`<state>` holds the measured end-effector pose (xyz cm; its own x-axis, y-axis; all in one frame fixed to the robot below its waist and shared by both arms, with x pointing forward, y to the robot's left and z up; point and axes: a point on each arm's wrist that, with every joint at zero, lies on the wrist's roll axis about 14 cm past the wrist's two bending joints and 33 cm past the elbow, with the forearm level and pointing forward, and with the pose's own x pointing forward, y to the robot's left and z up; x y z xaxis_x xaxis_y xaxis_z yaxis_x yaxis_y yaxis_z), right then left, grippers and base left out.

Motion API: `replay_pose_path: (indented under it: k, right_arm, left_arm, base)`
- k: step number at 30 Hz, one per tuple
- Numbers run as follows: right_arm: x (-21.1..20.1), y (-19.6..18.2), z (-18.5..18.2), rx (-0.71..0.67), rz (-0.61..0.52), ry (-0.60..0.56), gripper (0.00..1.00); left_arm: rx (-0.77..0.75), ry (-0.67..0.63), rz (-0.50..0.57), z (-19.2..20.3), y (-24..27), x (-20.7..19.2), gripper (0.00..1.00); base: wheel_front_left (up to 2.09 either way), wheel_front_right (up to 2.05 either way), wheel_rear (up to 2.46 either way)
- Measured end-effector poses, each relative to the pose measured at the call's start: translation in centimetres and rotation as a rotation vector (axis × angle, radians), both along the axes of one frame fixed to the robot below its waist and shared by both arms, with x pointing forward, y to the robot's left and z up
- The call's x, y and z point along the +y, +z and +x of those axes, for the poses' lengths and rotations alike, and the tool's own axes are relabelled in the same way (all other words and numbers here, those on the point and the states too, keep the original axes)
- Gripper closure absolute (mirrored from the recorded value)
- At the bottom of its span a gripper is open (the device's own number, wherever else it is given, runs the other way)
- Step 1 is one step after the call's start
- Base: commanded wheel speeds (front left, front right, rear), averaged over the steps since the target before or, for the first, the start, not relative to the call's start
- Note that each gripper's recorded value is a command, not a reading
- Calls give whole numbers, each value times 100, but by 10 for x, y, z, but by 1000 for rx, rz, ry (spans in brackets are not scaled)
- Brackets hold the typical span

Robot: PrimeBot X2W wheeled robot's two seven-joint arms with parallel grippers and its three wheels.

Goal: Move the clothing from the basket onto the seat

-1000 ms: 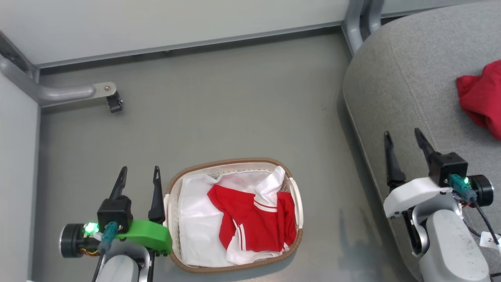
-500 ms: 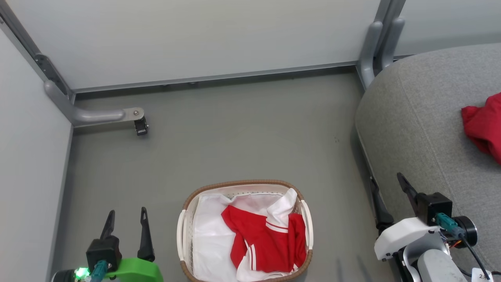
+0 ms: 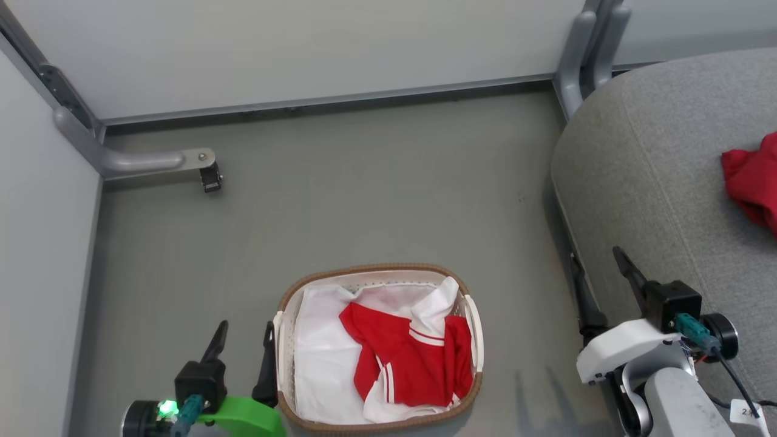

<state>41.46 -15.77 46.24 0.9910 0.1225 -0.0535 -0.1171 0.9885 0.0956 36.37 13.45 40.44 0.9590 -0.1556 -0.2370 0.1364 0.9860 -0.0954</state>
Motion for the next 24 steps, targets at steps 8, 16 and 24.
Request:
replay_pose_path:
  k: [8, 16, 24]
  right_arm:
    - [-1, 5, 35, -37, -7, 1, 0]
    - [-9, 1, 69, -64, -23, -13, 0]
    - [-19, -9, 99, -87, -12, -35, 0]
  left_arm:
    - [95, -153, -57, 20, -31, -50, 0]
    - [209, -314, -84, 35, -73, -96, 0]
    - [325, -443, -104, 48, -121, -134, 0]
  base:
    - [0, 0, 0]
    - [0, 0, 0]
    - [0, 0, 0]
